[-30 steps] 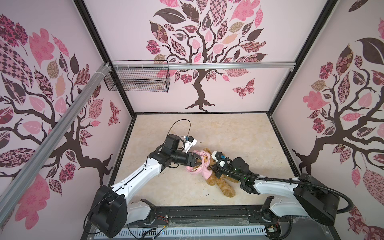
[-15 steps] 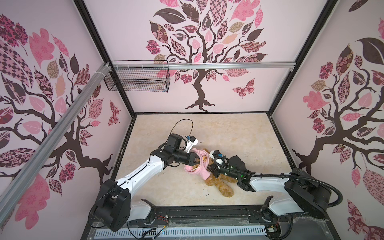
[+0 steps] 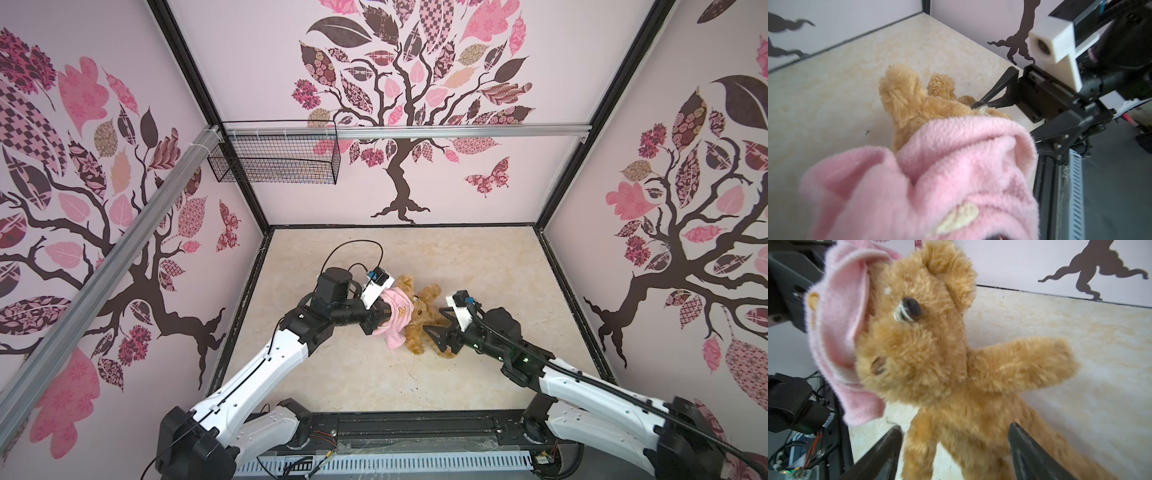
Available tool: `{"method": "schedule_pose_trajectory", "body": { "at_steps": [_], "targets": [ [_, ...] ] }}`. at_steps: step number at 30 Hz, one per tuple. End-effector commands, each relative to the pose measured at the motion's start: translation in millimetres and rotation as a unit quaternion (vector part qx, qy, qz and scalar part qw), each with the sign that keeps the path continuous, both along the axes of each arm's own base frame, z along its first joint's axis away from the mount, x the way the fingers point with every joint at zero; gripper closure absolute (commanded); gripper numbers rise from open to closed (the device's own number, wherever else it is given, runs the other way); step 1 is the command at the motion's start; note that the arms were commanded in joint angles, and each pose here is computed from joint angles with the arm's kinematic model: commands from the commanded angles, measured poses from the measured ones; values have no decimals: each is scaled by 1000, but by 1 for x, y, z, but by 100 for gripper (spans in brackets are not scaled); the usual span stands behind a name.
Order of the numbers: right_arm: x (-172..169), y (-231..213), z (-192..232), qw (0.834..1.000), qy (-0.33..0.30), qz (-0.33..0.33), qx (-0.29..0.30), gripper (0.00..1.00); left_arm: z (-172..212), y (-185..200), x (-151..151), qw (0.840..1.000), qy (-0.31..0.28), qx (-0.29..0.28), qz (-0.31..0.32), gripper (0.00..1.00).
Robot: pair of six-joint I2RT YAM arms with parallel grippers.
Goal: Dress the teddy bear
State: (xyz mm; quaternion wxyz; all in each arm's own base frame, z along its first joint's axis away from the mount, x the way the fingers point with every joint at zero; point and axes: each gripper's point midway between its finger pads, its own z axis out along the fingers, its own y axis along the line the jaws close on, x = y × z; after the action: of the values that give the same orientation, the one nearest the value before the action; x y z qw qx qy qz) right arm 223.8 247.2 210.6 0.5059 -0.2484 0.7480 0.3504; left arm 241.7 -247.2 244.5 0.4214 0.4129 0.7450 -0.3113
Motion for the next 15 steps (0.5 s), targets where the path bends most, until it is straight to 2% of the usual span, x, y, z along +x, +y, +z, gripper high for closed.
{"method": "schedule_pose_trajectory", "body": {
  "at_steps": [1,4,7,15],
  "targets": [
    [-15,0,33,999,31,23,27,20,-2,3,9,993,-101,50,-18,100],
    [-22,20,66,994,46,76,58,27,-4,-3,0,989,-126,55,-47,100],
    [-20,46,79,989,65,112,70,38,-5,-7,-10,985,-150,53,-70,100],
    [-1,83,76,987,85,125,56,67,-21,-6,-19,983,-142,79,-83,100]
  ]
}}
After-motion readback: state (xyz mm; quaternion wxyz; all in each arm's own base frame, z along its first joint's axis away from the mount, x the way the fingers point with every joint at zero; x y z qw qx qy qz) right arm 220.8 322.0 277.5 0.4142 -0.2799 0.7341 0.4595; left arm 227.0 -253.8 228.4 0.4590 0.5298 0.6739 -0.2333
